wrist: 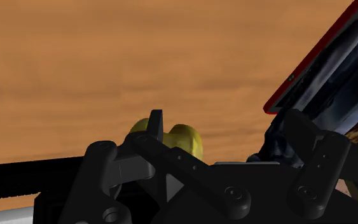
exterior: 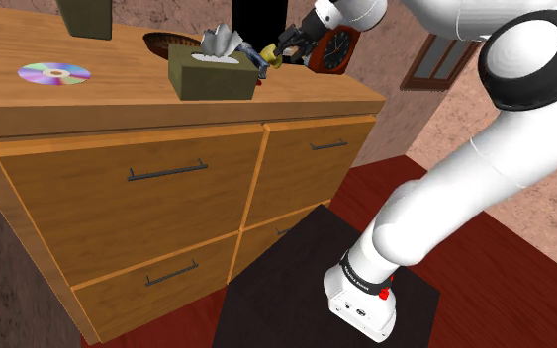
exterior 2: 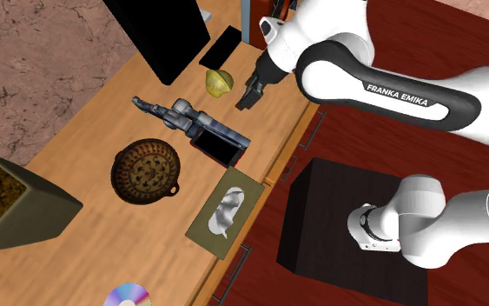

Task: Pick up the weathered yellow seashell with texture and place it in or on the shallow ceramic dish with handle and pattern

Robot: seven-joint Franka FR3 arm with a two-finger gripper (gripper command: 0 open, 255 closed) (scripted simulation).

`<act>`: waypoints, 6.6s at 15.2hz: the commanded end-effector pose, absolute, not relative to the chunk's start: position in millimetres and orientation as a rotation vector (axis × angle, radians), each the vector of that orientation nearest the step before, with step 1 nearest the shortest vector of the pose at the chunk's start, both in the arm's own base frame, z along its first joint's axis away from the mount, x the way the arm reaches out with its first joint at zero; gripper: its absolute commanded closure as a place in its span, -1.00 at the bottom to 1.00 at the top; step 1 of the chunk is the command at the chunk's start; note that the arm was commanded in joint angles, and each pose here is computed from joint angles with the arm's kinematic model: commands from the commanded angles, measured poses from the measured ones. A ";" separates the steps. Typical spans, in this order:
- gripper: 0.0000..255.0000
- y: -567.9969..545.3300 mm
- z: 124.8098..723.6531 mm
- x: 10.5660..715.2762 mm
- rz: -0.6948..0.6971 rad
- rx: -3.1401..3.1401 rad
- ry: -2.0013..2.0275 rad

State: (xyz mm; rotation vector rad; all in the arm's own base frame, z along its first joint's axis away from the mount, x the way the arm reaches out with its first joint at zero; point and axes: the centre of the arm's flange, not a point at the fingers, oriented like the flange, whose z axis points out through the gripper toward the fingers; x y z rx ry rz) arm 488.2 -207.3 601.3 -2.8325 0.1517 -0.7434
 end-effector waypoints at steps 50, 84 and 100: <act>1.00 -271.2 676.3 555.4 -0.915 -2.664 0.244; 1.00 39.2 700.1 662.3 -0.915 -2.664 0.244; 1.00 39.2 631.3 662.3 -0.915 -2.664 0.244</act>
